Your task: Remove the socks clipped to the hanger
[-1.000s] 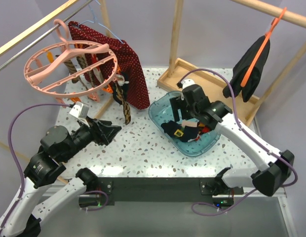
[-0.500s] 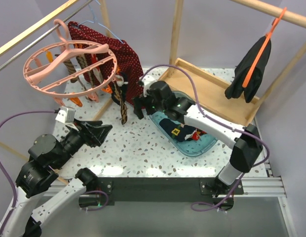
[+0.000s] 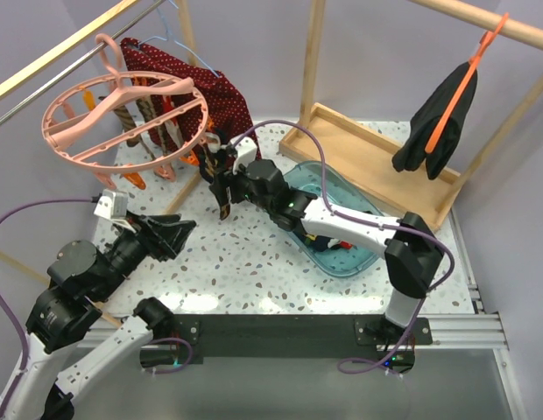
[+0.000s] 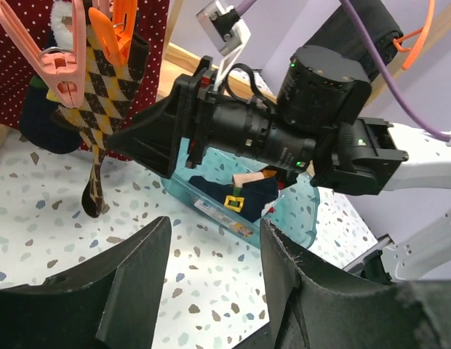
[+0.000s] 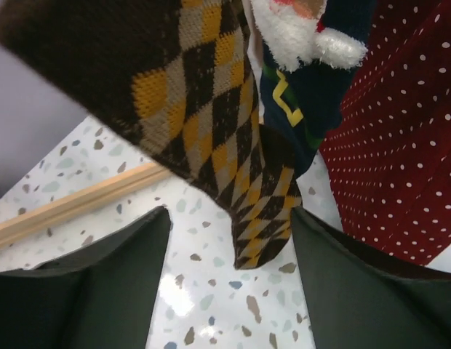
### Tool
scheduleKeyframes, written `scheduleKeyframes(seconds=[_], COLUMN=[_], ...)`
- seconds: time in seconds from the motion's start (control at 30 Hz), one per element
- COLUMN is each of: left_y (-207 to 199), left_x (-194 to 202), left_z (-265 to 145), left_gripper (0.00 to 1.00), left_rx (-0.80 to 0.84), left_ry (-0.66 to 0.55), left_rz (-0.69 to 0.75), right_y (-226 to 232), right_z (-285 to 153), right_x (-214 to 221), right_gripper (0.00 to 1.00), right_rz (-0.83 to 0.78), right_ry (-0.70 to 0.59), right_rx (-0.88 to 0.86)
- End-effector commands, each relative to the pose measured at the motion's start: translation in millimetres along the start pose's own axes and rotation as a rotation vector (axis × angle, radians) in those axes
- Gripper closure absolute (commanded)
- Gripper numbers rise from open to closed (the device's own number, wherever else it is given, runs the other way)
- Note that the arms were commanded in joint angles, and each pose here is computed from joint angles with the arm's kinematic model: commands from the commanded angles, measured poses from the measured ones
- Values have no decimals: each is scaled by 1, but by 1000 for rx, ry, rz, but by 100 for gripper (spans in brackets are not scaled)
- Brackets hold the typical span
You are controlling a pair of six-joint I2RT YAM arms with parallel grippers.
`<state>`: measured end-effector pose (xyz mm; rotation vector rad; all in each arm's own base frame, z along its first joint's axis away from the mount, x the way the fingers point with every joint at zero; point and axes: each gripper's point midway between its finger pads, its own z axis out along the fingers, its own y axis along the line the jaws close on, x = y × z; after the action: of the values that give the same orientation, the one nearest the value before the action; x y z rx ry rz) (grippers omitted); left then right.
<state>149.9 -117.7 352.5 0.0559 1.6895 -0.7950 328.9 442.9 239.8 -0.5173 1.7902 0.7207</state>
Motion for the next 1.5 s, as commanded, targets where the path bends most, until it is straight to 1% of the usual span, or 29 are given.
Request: scheduleKeyframes(seconds=[0.0, 0.07, 0.2, 0.3, 0.33, 0.4, 0.47, 0.5, 0.57, 0.6, 0.63, 0.73, 0.8, 0.93, 0.97, 1.07, 1.1, 1.17, 1.2, 1.3, 1.47], left_y=[0, 1, 2, 5, 6, 6, 7, 8, 11, 12, 13, 16, 19, 25, 27, 30, 32, 30, 32, 28, 27], left_x=[-4, -2, 1, 4, 6, 8, 10, 11, 14, 15, 17, 23, 26, 36, 37, 45, 49, 53, 58, 65, 74], left_z=[-2, -1, -1, 1, 2, 3, 3, 3, 3, 4, 4, 7, 9, 10, 11, 14, 16, 18, 20, 26, 36], left_gripper=[45, 46, 52, 55, 55, 56, 57, 58, 58, 58, 58, 58, 57, 45, 41, 37, 37, 36, 35, 32, 27], left_rx=[-6, -11, -21, -36, -38, -38, -44, -49, -63, -67, -72, -81, -93, -122, -128, -142, -147, -138, -140, -116, -110], left_ry=[-15, 0, 16, 30, 38, 46, 55, 54, 64, 67, 73, 89, 99, 128, 133, 159, 168, 180, 192, 217, 252], left_rz=[-11, -5, -3, -4, -5, -7, -13, -12, -14, -15, -14, -16, -19, -20, -21, -28, -29, -38, -39, -45, -46], right_y=[0, -4, -1, -5, -4, -6, -5, -4, 2, 5, 11, 21, 24, 38, 43, 49, 49, 53, 55, 67, 88], right_z=[17, 21, 27, 36, 39, 42, 43, 43, 40, 39, 37, 25, 12, -11, -17, -36, -39, -51, -55, -66, -84], right_x=[-33, -31, -31, -21, -19, -16, -19, -19, -23, -24, -25, -30, -36, -43, -38, -47, -43, -56, -49, -53, -60], right_gripper=[40, 47, 51, 56, 60, 63, 75, 78, 92, 94, 100, 100, 100, 100, 100, 100, 100, 100, 100, 100, 100], right_rz=[77, 86, 103, 97, 96, 93, 94, 90, 93, 95, 96, 115, 176, 271, 302, 369, 383, 425, 432, 463, 490], right_ry=[-142, -149, -182, -161, -158, -153, -153, -146, -138, -130, -122, -103, -89, -16, 30, 42, 56, 36, 72, 108, 135], right_rx=[34, 54, 37, 56, 59, 64, 61, 53, 27, 15, -13, -62, -69, -114, -134, -155, -156, -170, -183, -225, -282])
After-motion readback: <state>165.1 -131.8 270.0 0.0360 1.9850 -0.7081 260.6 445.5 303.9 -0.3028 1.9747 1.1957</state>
